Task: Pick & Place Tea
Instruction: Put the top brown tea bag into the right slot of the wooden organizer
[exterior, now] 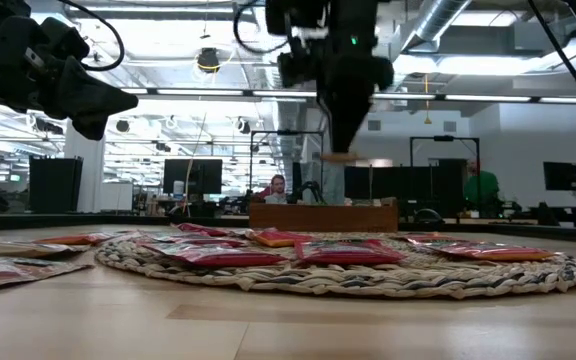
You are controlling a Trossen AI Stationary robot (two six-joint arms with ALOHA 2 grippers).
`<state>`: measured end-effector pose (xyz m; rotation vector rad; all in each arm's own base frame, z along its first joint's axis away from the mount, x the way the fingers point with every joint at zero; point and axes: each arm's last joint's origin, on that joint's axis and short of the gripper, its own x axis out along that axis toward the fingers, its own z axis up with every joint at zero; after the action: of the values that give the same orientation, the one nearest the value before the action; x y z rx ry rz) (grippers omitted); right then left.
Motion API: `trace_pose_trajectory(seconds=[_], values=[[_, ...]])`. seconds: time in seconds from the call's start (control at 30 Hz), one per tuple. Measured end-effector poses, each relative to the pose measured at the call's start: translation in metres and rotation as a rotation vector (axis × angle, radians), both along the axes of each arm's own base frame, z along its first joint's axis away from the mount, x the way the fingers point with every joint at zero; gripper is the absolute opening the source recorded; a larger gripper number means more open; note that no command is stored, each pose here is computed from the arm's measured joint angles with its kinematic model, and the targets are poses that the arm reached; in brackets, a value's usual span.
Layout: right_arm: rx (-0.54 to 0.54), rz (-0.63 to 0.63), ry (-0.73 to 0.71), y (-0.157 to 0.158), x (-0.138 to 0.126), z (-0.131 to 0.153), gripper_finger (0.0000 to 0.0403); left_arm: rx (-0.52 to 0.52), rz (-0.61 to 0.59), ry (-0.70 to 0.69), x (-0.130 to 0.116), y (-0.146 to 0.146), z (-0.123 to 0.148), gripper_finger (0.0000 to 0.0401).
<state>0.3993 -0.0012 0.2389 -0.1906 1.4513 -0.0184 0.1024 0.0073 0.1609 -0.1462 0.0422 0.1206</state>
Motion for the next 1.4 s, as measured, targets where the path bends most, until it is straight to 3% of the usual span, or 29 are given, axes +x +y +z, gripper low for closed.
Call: trace_pose_trajectory(seconds=[0.47,0.7,1.03,1.4], values=[[-0.094,-0.128,-0.016,-0.021,-0.017,0.097,0.0,0.0,0.0,-0.001,0.0,0.0,0.0,0.0008],[-0.111,-0.168,-0.141,-0.023,-0.037,0.136,0.0,0.0,0.0,0.0,0.0,0.0,0.0,0.0008],[-0.194,-0.193,-0.21,-0.033,-0.059,0.161,0.0,-0.001,0.0,0.0,0.0,0.0,0.0,0.0009],[-0.571,-0.143,-0.057,-0.062,-0.059,0.149,0.0,-0.004,0.0,-0.001,0.0,0.0,0.0,0.0009]])
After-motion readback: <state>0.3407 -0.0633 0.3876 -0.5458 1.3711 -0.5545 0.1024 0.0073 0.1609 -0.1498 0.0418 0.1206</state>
